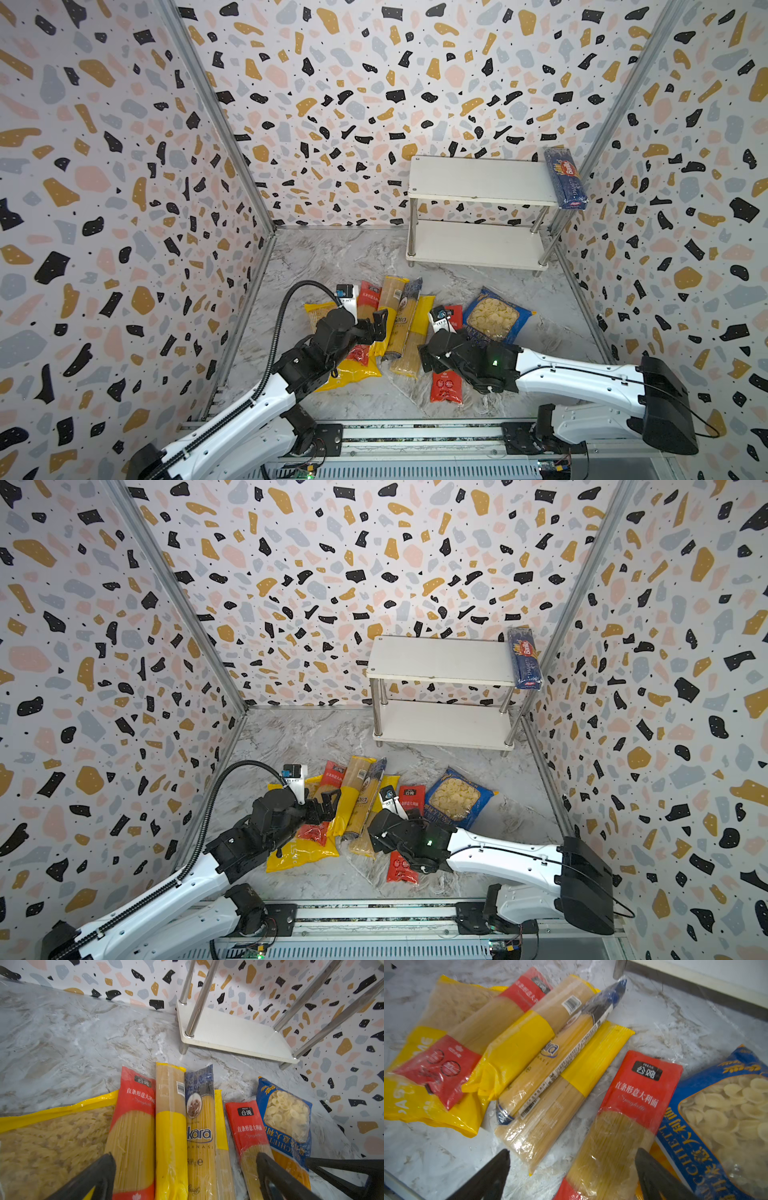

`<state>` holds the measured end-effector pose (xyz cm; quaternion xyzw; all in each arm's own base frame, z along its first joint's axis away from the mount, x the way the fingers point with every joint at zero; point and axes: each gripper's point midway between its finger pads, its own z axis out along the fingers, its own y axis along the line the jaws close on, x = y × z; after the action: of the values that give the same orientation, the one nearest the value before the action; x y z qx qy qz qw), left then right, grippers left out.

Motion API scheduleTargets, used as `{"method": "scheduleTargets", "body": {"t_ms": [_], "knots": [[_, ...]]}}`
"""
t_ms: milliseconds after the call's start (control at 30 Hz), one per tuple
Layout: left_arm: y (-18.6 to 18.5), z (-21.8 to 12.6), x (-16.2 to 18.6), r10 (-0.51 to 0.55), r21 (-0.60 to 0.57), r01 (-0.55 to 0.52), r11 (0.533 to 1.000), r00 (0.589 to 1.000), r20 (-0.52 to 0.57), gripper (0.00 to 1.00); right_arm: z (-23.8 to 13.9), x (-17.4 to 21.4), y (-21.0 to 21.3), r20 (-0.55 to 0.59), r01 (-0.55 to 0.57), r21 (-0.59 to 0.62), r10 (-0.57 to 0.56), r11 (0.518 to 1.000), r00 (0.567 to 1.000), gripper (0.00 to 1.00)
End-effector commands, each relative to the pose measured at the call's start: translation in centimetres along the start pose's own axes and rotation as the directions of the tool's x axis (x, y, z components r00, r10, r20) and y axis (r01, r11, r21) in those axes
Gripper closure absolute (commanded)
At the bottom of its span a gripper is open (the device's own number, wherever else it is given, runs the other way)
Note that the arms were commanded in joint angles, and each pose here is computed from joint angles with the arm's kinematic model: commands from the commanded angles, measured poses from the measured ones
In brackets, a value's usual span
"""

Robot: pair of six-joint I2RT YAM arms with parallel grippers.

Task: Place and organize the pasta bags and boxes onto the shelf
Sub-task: 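Move the right gripper back down to the red-labelled spaghetti pack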

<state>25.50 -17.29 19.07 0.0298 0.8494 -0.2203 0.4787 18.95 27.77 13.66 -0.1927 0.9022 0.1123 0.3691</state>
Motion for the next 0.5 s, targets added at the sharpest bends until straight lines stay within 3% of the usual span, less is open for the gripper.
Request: {"method": "scheduleTargets", "body": {"t_ms": [0,467], "knots": [[-0.5,0.9,0.5,-0.012,0.017,0.011,1.0,1.0,0.02,0.0,-0.1,2.0,-1.0,-0.039,-0.079,0.05,0.081,0.996,0.996,0.05],[-3.1,3.2,5.5,0.064,0.091,-0.057,0.994,0.995,-0.076,0.01,2.1,9.0,-2.5,-0.178,-0.174,0.138,0.197,0.975,0.964,0.04]]}}
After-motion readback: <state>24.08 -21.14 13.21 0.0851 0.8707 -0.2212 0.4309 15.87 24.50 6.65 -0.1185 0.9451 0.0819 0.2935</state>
